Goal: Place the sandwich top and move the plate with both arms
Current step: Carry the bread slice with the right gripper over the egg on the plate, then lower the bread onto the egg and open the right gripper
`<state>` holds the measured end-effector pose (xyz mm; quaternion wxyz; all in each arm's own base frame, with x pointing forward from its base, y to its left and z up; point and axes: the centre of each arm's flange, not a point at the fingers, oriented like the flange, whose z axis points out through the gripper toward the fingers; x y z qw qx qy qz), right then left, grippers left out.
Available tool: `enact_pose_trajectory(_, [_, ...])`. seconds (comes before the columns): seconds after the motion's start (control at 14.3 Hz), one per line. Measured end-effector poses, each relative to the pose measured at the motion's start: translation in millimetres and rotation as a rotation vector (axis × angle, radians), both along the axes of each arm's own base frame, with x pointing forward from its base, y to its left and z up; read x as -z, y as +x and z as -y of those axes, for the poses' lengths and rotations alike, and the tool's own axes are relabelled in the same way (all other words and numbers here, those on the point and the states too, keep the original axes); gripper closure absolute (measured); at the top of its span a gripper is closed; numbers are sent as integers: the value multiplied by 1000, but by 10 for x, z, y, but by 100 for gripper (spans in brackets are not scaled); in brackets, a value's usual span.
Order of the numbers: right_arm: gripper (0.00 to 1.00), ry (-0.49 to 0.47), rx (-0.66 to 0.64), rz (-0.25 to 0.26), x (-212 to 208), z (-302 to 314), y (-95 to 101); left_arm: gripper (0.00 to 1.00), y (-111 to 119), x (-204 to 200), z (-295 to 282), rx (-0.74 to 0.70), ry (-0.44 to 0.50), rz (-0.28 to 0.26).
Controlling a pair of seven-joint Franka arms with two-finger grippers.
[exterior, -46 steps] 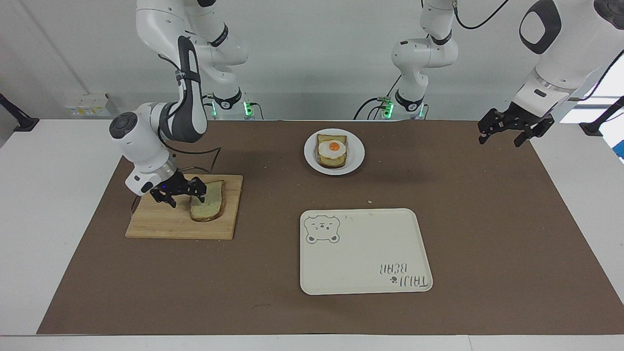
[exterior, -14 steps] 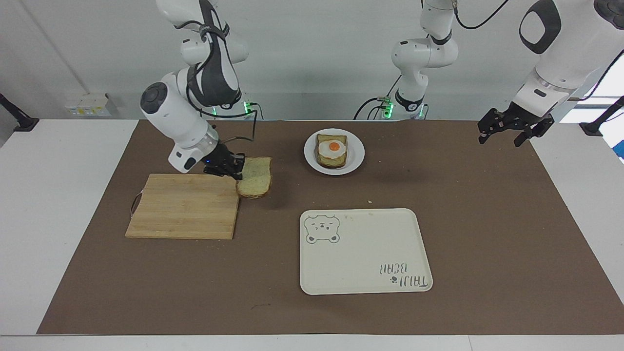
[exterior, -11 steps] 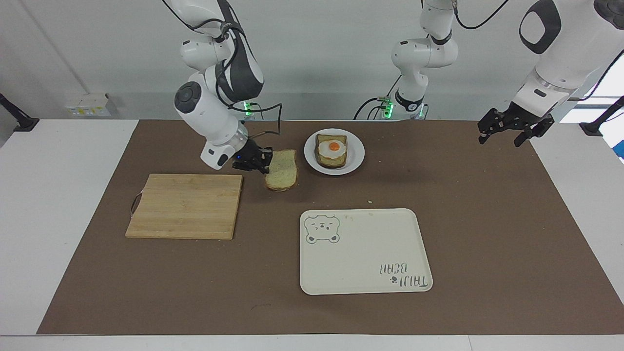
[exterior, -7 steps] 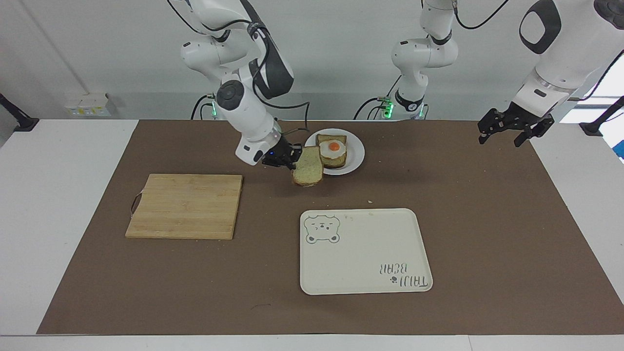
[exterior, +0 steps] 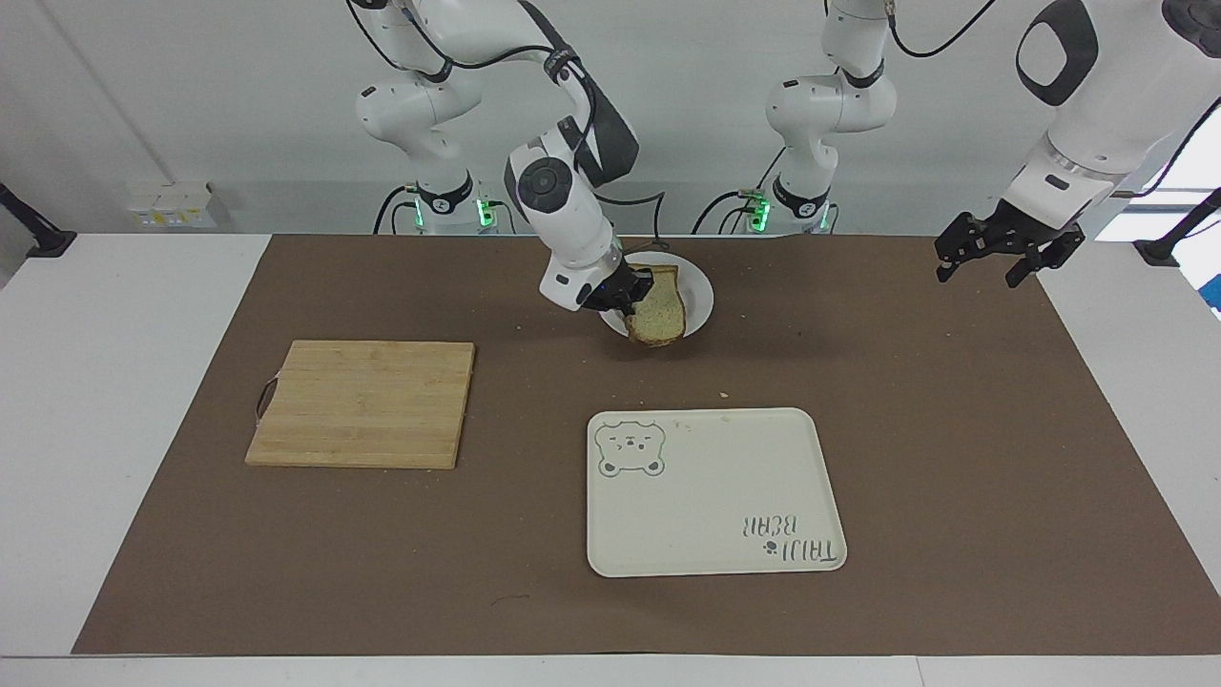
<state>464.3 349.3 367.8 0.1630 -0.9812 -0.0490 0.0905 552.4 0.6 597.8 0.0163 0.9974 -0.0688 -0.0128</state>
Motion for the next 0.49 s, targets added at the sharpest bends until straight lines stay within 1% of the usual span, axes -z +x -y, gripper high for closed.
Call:
enact_pose_trajectory(0.21, [94,-23,10,-9,209,-136,-199,0,0,0,0,0,0,0])
enact_pose_trajectory(0.49, [94,-42,15,-30,338,-99,-274,0,0,0,0,0,0,0])
